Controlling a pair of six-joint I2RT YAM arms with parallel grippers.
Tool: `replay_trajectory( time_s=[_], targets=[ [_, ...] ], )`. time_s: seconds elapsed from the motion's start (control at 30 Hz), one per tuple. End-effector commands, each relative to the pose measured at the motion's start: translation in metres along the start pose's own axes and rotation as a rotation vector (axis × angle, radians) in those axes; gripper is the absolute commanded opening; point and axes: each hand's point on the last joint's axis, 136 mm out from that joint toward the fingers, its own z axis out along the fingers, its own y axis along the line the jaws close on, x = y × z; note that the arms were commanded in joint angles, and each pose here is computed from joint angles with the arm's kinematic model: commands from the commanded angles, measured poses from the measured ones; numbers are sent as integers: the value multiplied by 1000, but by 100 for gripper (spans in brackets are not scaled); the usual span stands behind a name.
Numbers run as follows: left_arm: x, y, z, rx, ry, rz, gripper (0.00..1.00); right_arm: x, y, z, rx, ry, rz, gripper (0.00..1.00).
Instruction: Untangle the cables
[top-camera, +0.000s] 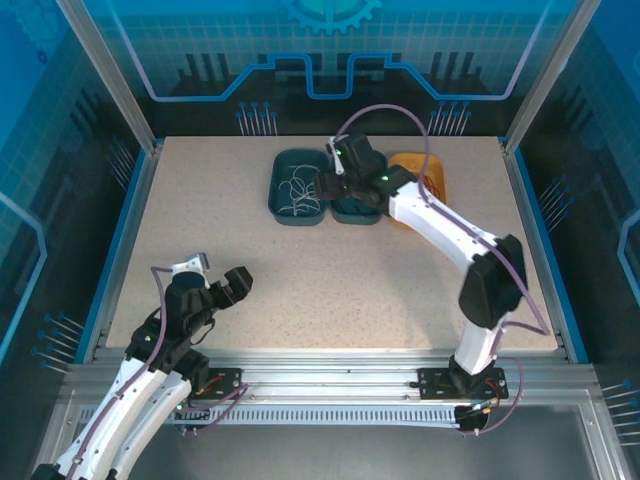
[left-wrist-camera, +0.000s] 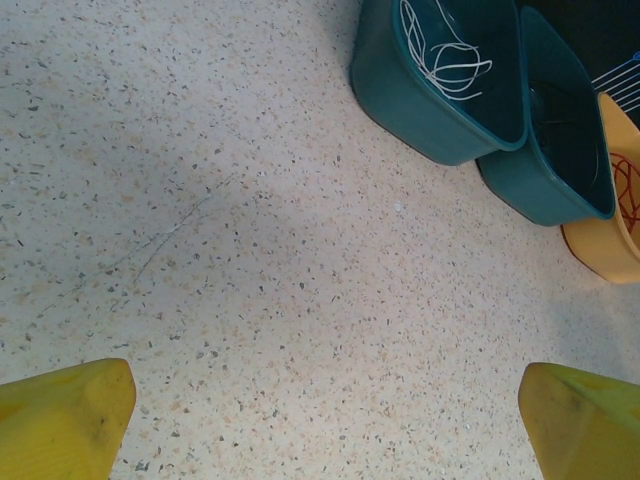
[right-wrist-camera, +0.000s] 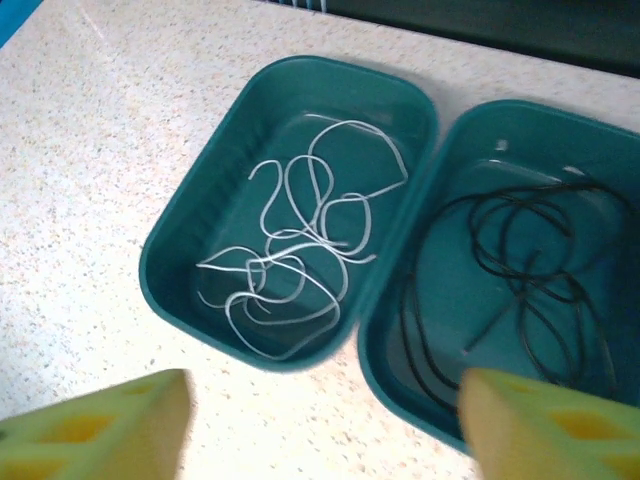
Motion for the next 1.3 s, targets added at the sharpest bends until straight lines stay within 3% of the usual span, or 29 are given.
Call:
replay_trajectory(
  time_s=[0.0, 0.27, 0.7, 1.0, 1.27],
  targets=[
    [-16, -9, -7, 22, -58, 13, 99, 6, -22, -28, 85, -63, 15, 100],
    [-26, -10, -7, 15, -103, 42, 99, 55, -73, -87, 224, -121, 56, 100],
    [-69, -23, 18, -62, -230, 205, 99, 152, -167, -129, 385, -136, 237, 100],
    [-90, -14, 56, -168, -259, 351, 99, 171, -203, -155, 504, -309, 259, 100],
    [-111, 2, 75, -163, -281, 351, 99, 180, -224, -158, 576, -321, 268, 100]
  ],
)
